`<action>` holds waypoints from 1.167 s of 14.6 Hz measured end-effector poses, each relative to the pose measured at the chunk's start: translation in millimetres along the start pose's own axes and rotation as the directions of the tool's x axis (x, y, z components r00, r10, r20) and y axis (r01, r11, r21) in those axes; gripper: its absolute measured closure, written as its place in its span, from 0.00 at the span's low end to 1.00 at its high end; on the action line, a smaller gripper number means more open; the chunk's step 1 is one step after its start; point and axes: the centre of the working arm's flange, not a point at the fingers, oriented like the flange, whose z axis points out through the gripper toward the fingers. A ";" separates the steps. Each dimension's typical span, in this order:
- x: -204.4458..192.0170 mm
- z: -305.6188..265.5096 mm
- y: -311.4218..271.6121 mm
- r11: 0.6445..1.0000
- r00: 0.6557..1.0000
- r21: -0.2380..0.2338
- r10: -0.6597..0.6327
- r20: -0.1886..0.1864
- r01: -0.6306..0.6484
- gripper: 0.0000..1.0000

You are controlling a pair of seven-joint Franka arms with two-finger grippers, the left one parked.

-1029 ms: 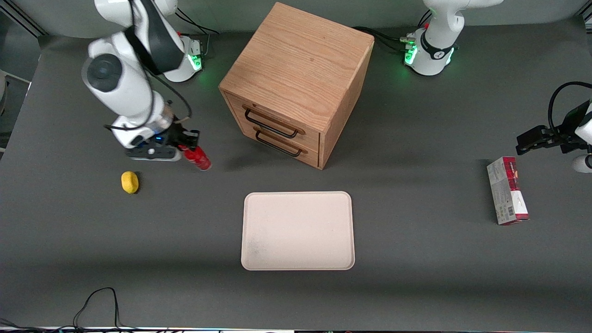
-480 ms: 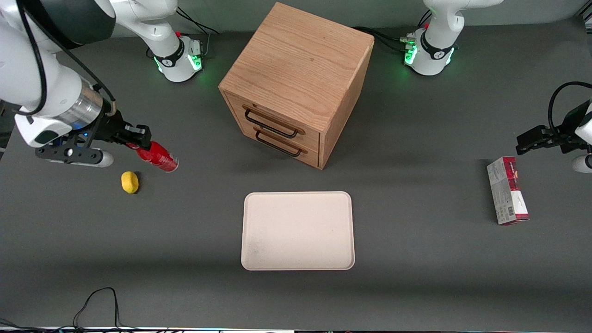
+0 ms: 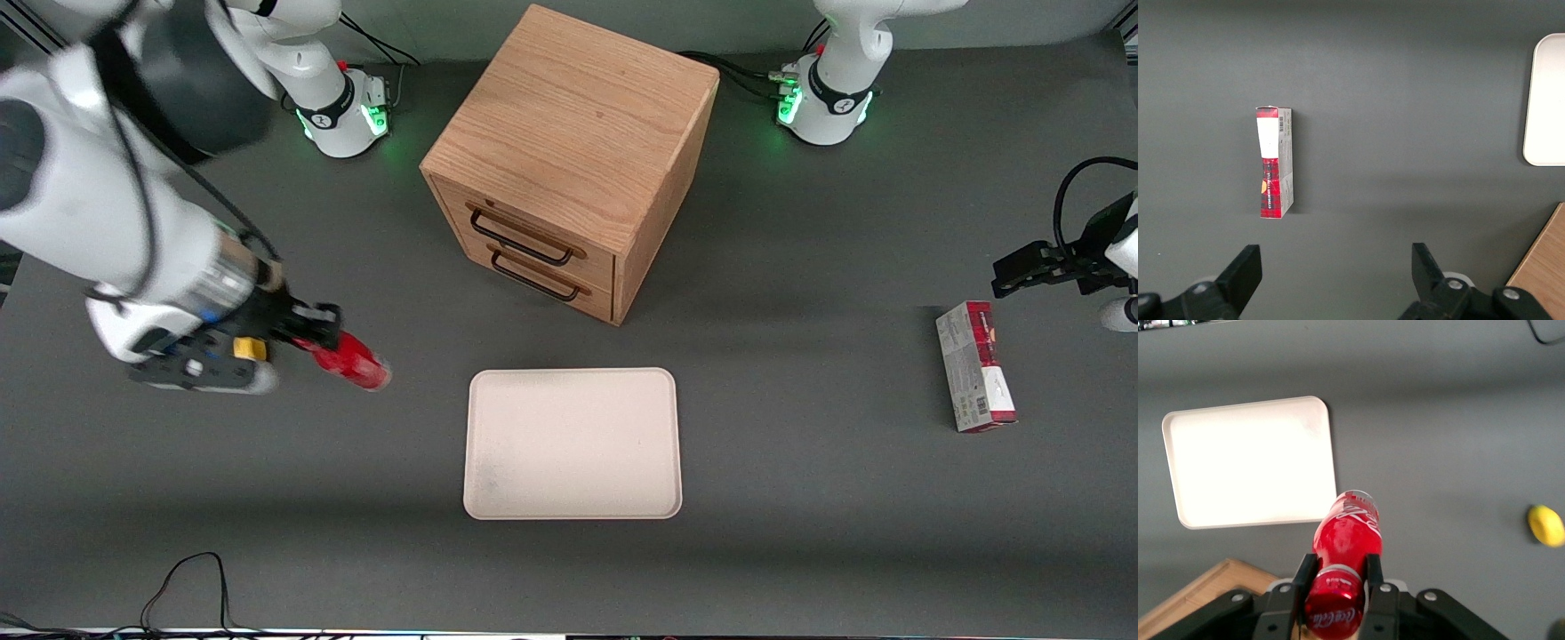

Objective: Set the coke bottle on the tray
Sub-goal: 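Lift the bottle and carry it toward the cream tray, then lower the bottle onto the tray and open the right gripper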

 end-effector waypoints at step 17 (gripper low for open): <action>57.3 226.3 -82.6 0.997 0.990 0.035 -0.059 -0.130 0.065 0.66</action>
